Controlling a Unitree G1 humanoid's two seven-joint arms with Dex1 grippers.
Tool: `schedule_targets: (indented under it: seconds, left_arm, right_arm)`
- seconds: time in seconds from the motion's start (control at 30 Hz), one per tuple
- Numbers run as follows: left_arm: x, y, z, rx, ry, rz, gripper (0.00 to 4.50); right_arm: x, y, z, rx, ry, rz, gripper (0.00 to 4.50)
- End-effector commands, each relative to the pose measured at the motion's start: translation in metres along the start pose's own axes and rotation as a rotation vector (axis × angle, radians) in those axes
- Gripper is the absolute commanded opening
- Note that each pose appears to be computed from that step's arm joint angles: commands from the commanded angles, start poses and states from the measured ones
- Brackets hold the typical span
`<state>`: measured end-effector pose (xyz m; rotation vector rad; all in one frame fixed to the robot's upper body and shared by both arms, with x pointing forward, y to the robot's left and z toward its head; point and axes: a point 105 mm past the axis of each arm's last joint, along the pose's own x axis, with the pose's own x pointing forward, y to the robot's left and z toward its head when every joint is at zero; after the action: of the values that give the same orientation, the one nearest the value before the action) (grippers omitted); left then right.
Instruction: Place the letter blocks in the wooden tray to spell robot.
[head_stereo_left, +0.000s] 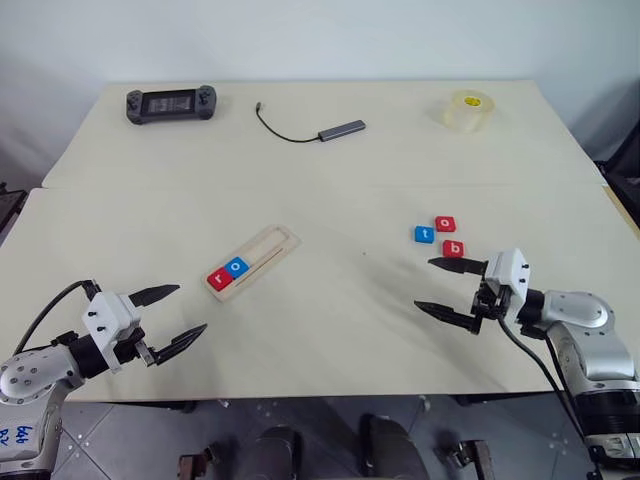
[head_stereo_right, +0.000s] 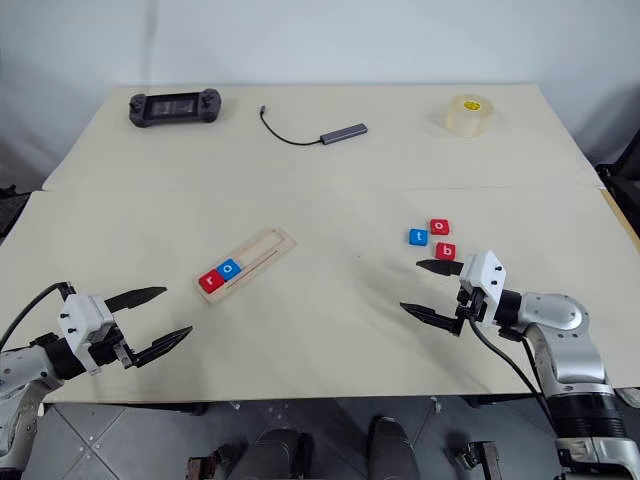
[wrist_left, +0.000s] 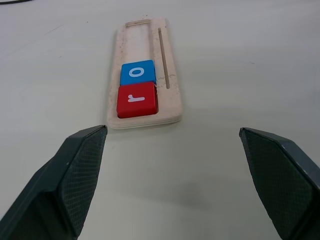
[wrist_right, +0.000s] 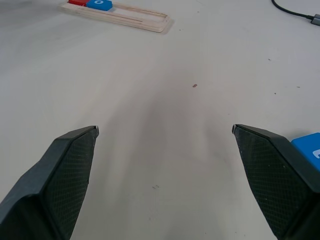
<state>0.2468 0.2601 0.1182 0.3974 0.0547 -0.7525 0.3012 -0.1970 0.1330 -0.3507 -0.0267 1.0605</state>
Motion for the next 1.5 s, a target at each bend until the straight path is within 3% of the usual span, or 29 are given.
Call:
schedule_targets:
  seconds: [0.03,0.2,0.5,0.77,0.9,1.03,1.5]
  left_arm:
    - [-0.004,0.003,0.003,0.015,-0.003,0.029,4.5]
    - [-0.013,0.007,0.009,-0.08,-0.106,0.118,4.5]
    - [-0.062,0.003,-0.03,-0.214,-0.049,0.297,4.5]
    - [-0.016,0.001,-0.014,-0.305,-0.053,0.066,4.5]
    - [0.021,0.008,0.0,-0.233,-0.056,-0.015,4.5]
    - [0.052,0.017,-0.01,-0.178,0.035,-0.051,4.5]
    - [0.058,0.005,-0.034,-0.284,0.125,-0.131,4.5]
  right_arm:
    - [0.002,-0.001,0.009,-0.025,-0.045,0.001,4.49]
    - [0.016,0.001,0.02,0.001,-0.128,0.024,4.49]
    - [0.066,0.042,0.074,-0.071,-0.296,0.252,4.49]
    - [0.065,0.038,0.065,-0.069,-0.274,0.242,4.49]
    - [0.06,0.044,0.065,-0.066,-0.261,0.262,4.49]
    - [0.057,0.043,0.064,-0.058,-0.255,0.224,4.49]
    - [0.05,0.045,0.07,-0.052,-0.26,0.142,4.49]
